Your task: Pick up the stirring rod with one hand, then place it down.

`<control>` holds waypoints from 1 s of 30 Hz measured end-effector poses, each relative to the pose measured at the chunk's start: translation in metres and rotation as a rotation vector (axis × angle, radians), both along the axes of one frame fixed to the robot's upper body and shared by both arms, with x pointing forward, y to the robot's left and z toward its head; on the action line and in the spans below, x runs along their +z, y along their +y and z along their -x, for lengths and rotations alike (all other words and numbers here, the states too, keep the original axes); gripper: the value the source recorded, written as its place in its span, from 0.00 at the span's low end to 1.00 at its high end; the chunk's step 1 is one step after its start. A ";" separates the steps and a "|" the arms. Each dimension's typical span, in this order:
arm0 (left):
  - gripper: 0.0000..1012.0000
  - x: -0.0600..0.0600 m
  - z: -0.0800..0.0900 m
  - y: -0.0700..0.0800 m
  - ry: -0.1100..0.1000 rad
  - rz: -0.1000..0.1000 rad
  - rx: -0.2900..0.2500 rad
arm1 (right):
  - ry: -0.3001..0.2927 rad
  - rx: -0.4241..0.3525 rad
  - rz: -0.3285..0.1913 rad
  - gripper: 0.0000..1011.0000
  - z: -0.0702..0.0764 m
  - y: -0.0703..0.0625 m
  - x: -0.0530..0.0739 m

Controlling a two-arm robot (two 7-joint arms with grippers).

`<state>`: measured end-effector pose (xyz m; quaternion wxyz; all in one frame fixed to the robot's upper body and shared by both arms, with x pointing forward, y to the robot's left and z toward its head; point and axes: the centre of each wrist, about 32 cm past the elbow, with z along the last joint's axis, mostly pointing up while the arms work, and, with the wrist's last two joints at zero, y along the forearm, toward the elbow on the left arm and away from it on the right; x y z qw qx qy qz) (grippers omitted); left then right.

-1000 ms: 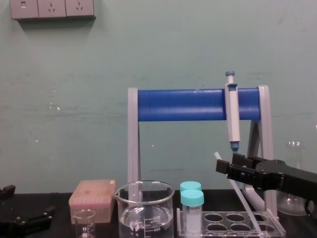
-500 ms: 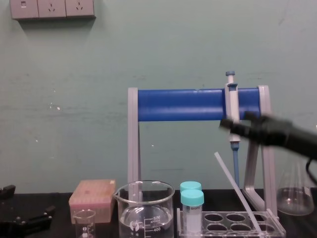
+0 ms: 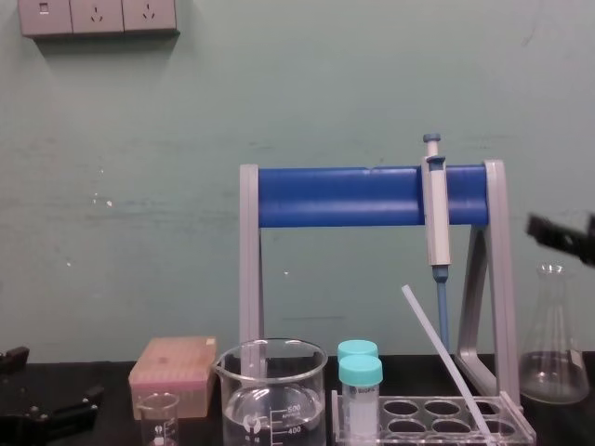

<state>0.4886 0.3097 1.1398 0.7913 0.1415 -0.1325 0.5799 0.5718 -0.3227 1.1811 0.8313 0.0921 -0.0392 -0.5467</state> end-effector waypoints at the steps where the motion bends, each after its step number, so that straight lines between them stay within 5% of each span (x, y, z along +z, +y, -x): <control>1: 0.99 0.000 0.000 0.000 0.000 0.000 0.000 | 0.021 -0.014 0.000 0.99 0.002 -0.001 -0.002; 4: 0.99 0.000 0.000 0.000 0.000 0.000 0.000 | 0.139 -0.064 0.002 0.99 0.014 -0.004 -0.010; 11: 0.99 0.000 0.000 0.000 0.000 0.000 0.000 | 0.293 -0.080 0.019 0.99 0.023 -0.001 -0.021; 30: 0.99 0.000 0.000 0.000 0.000 0.000 0.000 | 0.313 -0.078 0.024 0.99 0.022 0.000 -0.023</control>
